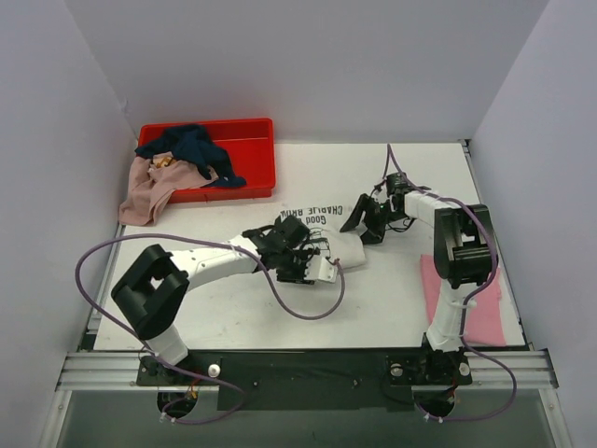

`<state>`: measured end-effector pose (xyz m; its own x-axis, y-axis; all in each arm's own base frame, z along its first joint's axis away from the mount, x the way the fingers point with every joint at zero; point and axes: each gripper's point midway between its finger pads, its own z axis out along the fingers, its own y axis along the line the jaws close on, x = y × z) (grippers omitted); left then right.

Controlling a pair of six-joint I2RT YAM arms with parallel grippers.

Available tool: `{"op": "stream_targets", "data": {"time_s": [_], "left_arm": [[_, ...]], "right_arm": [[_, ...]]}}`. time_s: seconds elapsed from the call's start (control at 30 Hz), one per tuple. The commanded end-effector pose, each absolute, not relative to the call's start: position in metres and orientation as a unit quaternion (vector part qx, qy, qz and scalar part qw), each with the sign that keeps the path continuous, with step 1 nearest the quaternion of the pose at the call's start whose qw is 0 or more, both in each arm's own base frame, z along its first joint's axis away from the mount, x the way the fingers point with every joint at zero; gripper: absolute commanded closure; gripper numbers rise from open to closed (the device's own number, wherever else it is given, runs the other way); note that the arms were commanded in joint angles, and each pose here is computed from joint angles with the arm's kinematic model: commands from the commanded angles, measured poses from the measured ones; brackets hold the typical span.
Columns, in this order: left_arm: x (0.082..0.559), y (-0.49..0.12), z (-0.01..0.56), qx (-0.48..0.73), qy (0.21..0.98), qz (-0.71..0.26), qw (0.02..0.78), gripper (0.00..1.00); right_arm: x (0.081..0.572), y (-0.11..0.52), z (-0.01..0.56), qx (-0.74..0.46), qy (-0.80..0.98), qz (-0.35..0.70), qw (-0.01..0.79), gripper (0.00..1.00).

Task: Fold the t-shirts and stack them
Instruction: Put the neatly folded tshirt into the corner of the board with the right arm

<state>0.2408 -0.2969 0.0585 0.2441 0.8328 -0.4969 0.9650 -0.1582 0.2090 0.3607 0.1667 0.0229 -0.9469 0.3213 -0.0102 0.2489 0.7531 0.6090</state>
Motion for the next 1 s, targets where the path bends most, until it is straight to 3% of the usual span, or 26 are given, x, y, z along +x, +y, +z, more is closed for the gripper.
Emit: {"op": "stream_targets", "data": {"time_s": [0.0, 0.03, 0.07, 0.13, 0.27, 0.47, 0.53, 0.57, 0.63, 0.8, 0.9, 0.97], "left_arm": [[0.267, -0.306, 0.053, 0.748, 0.585, -0.059, 0.306, 0.67], [0.267, -0.304, 0.051, 0.752, 0.582, -0.055, 0.304, 0.71], [0.264, -0.298, 0.045, 0.755, 0.583, -0.049, 0.296, 0.84], [0.260, -0.287, 0.038, 0.768, 0.575, -0.038, 0.281, 1.00], [0.248, -0.268, 0.030, 0.789, 0.561, -0.029, 0.247, 1.00], [0.228, -0.248, 0.031, 0.810, 0.544, -0.037, 0.216, 1.00], [0.226, -0.250, 0.040, 0.801, 0.556, -0.044, 0.220, 0.87], [0.229, -0.257, 0.051, 0.794, 0.561, -0.052, 0.231, 0.69], [0.231, -0.264, 0.074, 0.771, 0.584, -0.075, 0.241, 0.56], [0.212, -0.254, 0.115, 0.723, 0.631, -0.201, 0.198, 0.52], [0.250, -0.255, 0.136, 0.606, 0.712, -0.253, 0.247, 0.49], [0.288, -0.257, 0.139, 0.525, 0.764, -0.240, 0.288, 0.48]], "right_arm": [[0.357, 0.177, 0.020, 0.160, 0.926, 0.340, 0.048, 0.46], [0.357, 0.177, 0.019, 0.160, 0.925, 0.340, 0.047, 0.50], [0.357, 0.177, 0.018, 0.161, 0.926, 0.339, 0.048, 0.63], [0.355, 0.170, 0.016, 0.170, 0.926, 0.333, 0.049, 0.80], [0.351, 0.160, 0.023, 0.173, 0.926, 0.331, 0.062, 1.00], [0.338, 0.160, 0.027, 0.160, 0.928, 0.331, 0.069, 1.00], [0.336, 0.165, 0.029, 0.149, 0.928, 0.335, 0.069, 0.75], [0.336, 0.169, 0.031, 0.143, 0.927, 0.341, 0.068, 0.58], [0.337, 0.169, 0.032, 0.144, 0.927, 0.339, 0.070, 0.46], [0.342, 0.168, 0.031, 0.155, 0.922, 0.346, 0.078, 0.37], [0.346, 0.181, 0.028, 0.146, 0.916, 0.367, 0.068, 0.35], [0.347, 0.185, 0.018, 0.151, 0.915, 0.368, 0.060, 0.35]]}}
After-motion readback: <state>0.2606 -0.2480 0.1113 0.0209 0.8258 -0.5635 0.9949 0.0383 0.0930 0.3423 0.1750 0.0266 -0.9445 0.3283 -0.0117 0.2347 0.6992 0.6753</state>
